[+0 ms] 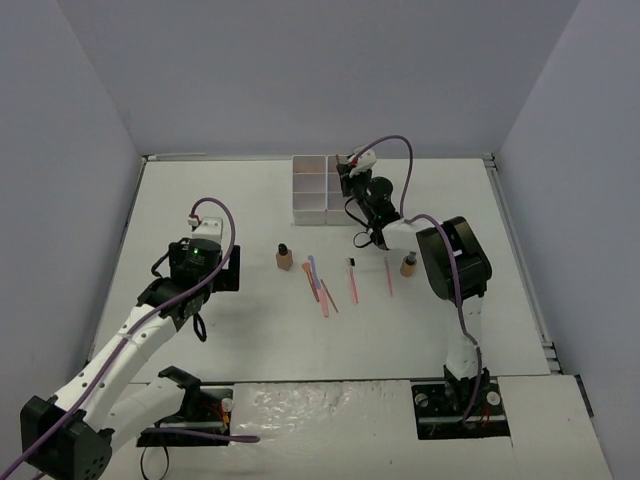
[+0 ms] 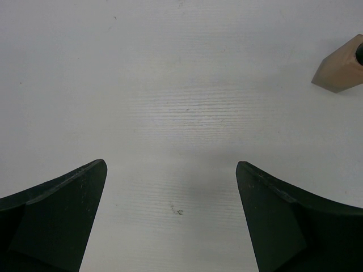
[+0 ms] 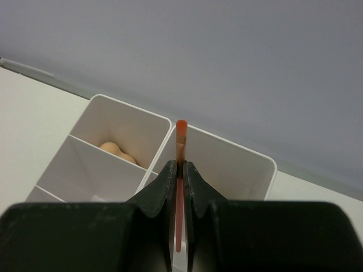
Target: Organize the makeup
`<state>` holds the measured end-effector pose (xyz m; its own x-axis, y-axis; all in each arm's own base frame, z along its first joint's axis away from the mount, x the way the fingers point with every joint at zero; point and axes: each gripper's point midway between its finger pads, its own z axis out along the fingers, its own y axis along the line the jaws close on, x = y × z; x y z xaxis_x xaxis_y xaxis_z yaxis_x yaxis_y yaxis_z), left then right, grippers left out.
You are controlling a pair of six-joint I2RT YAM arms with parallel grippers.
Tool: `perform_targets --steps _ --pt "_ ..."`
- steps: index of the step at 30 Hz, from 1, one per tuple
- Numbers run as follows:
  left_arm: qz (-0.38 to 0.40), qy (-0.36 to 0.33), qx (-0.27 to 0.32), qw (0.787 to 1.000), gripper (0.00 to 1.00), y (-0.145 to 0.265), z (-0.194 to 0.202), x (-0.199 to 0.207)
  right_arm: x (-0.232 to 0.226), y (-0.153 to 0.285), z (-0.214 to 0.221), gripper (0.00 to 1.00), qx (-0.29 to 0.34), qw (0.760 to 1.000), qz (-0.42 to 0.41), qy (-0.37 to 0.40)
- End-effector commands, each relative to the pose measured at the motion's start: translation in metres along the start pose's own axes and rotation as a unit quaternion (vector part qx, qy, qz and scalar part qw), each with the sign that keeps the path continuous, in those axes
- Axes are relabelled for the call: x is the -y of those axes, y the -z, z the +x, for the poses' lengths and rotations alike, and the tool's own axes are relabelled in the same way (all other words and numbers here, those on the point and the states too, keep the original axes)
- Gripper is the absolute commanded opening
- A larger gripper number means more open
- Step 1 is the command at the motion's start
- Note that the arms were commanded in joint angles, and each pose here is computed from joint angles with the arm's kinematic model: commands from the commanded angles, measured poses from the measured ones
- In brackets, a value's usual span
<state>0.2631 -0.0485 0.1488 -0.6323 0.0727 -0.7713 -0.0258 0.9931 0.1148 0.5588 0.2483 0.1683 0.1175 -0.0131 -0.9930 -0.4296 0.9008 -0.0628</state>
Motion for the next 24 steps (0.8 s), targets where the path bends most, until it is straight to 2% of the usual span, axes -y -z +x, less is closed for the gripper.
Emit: perform_targets --steps 1,6,12,18,21,24 --pt "0.003 0.019 0.031 0.999 0.97 0.001 -0.020 0.001 0.006 -0.008 -0.070 0.04 0.114 0.993 -0.009 0.023" --pt "0.004 0.019 0.032 0.999 0.97 0.001 -0.020 0.002 0.002 0.000 -0.063 0.11 0.104 0.994 -0.018 0.022" --pt "0.006 0.019 0.032 0.999 0.97 0.001 -0.021 0.003 -0.002 0.016 -0.075 0.30 0.098 0.995 -0.023 0.018" --pt "0.007 0.019 0.031 0.999 0.97 0.001 -0.021 0.003 0.008 0.043 -0.110 0.38 0.074 0.996 0.038 0.012" --pt "0.009 0.019 0.033 0.999 0.97 0.001 -0.022 0.004 0.021 0.062 -0.107 0.48 -0.037 0.994 0.106 -0.014" --pt "0.009 0.018 0.032 0.999 0.97 0.001 -0.021 0.004 0.036 0.087 -0.093 0.49 -0.134 0.975 0.172 -0.046"
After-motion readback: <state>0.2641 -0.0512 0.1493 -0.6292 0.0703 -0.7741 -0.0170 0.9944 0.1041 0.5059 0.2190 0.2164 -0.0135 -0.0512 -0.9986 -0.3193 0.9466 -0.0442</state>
